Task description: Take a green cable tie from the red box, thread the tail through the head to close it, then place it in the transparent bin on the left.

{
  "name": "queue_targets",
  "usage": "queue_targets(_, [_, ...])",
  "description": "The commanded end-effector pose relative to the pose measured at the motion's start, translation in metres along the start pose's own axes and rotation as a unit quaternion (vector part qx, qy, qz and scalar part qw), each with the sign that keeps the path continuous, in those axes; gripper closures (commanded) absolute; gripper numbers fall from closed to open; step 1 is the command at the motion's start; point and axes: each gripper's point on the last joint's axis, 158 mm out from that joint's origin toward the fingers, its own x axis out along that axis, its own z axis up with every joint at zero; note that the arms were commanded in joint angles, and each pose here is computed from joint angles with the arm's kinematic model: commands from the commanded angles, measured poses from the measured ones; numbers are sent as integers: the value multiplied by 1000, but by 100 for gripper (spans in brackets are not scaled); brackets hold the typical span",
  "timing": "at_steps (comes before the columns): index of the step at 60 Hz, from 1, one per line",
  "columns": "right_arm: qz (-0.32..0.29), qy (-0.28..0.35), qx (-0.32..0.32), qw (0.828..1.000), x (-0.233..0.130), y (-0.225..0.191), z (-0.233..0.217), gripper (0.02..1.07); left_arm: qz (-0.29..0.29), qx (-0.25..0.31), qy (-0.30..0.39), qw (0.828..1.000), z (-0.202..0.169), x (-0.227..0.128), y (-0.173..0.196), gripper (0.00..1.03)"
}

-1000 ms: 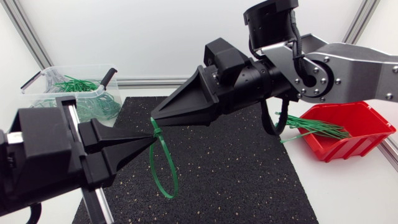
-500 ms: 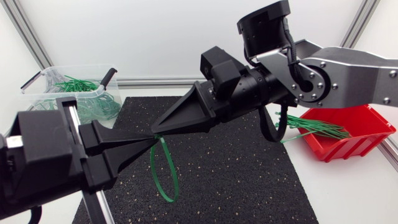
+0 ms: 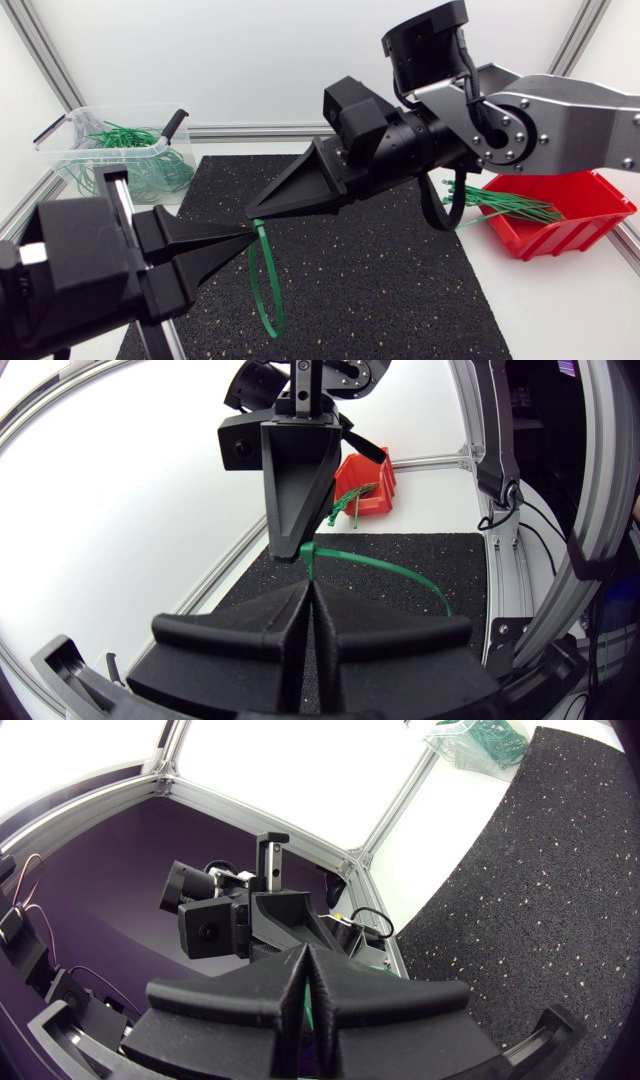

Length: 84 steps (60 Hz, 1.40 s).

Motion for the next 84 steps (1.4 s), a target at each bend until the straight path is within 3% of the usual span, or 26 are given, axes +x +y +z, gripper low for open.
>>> queue_targets(1, [-13, -8, -1, 1000, -3, -9, 2, 101, -11, 3, 4, 1000, -5, 4, -11, 100])
queue_targets(28, [-40, -29, 21, 999, -6, -40, 31, 101, -27, 8, -2, 1000, 8, 7, -38, 100])
queue_targets(46, [-57, -33, 38, 997, -5, -65, 38, 101, -16, 1, 1, 1000, 10, 9, -34, 100])
queue_targets(56, [-57, -37, 16, 998, -10, -50, 28, 101, -7, 4, 14, 1000, 2, 13, -32, 100])
queue_targets(58, [-63, -41, 8, 997, -12, -49, 26, 97, -2, 4, 17, 1000, 0, 13, -30, 100])
queue_targets(63, [-85, -55, -16, 995, -19, -52, 25, 69, 6, 6, 22, 1000, -4, 15, -27, 100])
queue_targets(70, [-181, -87, -70, 977, -32, -84, 26, 9, 49, -18, 39, 998, -17, 18, 2, 100])
queue_targets(71, [-197, -89, -80, 973, -33, -90, 26, 5, 52, -21, 41, 998, -18, 18, 5, 100])
queue_targets(78, [-304, -124, -149, 933, -46, -124, 32, 5, 79, -49, 44, 995, -22, 17, 26, 100])
queue_targets(84, [-350, -156, -184, 905, -61, -131, 43, 5, 96, -61, 48, 992, -28, 18, 37, 100])
